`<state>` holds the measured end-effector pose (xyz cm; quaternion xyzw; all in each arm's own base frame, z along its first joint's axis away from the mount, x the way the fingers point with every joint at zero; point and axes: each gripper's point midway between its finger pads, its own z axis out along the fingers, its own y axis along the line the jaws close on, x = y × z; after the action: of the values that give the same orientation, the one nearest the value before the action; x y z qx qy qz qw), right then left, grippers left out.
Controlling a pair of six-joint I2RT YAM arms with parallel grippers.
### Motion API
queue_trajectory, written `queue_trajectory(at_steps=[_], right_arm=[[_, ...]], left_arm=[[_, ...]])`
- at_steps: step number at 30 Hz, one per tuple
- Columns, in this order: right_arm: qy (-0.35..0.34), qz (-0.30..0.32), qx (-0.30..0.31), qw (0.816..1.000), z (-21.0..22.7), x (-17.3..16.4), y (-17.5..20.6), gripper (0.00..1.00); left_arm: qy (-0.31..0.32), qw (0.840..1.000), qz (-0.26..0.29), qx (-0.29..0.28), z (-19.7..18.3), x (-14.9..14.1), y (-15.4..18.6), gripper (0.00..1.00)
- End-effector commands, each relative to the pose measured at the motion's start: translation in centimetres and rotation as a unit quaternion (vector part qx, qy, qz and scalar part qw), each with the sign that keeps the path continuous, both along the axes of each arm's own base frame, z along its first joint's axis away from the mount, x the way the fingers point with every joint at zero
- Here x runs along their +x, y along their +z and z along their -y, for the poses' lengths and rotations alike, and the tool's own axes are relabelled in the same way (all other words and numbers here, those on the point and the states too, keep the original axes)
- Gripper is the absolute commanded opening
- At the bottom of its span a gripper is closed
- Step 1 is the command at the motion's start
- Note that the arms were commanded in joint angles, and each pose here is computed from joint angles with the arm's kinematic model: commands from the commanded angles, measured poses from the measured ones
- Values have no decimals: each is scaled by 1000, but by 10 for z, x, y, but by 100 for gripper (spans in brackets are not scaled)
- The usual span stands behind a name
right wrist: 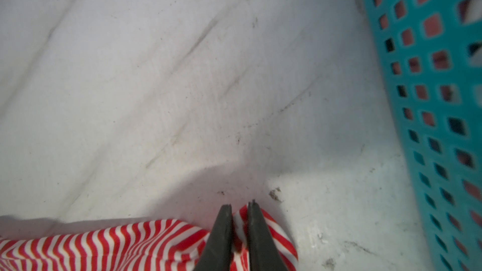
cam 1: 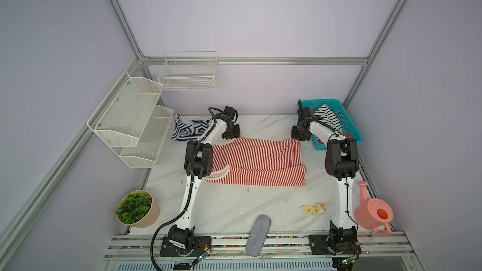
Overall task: Fold and stack tank tops
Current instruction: Fold the tank top at the center of the table.
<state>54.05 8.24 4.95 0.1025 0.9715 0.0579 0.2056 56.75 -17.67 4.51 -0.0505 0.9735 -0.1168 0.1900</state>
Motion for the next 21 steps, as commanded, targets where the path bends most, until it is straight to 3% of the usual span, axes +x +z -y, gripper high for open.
queue_trajectory(at_steps=[1,6,10,21], right_arm=[[-1,-4,1,1000,2,-2,-4,10],[0,-1,1,1000,1,-1,-2,1],[2,1,-2,1000,2,-2,1,0],[10,36,8,999,0,-3,28,0]], left_arm=[[-2,1000,27,-11,1,13,17,31],[1,1000,25,-19,2,14,15,11],[2,999,26,-25,3,14,19,0],[2,998,54,-28,-1,14,50,0]])
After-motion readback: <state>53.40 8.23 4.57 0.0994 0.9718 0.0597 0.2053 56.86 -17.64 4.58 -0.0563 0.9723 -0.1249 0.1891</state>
